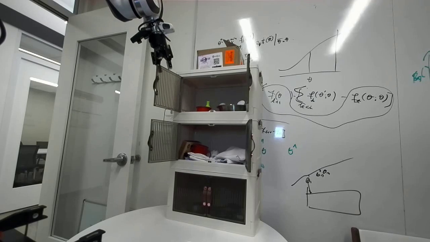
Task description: Close the left door of the top cupboard
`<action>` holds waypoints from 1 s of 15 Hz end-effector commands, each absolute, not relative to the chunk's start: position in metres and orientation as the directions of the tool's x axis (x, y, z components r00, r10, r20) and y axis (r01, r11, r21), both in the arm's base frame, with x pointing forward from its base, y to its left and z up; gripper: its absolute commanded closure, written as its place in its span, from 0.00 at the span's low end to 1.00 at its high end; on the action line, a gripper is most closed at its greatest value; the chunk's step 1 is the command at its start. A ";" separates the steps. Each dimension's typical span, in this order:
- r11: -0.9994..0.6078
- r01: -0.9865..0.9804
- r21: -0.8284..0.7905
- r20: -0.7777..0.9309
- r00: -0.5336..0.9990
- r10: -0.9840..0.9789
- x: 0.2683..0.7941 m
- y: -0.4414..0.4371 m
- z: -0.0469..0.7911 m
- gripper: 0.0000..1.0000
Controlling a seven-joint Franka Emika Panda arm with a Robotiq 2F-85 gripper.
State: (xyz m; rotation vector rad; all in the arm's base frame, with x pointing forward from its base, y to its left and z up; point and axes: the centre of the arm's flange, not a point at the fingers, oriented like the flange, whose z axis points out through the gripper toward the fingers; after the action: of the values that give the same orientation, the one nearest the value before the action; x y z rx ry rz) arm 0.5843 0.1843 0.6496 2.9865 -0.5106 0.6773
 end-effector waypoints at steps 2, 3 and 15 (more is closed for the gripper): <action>-0.881 -0.450 0.150 0.537 0.785 -0.310 0.593 0.189 0.640 0.00; -0.859 -0.475 0.191 0.562 0.771 -0.301 0.592 0.188 0.637 0.00; -0.528 -0.810 0.254 0.784 0.492 -0.378 0.598 0.117 0.626 0.00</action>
State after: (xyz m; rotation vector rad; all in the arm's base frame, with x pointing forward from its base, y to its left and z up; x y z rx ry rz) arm 0.5945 0.1258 0.6351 2.1676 -0.9272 0.9080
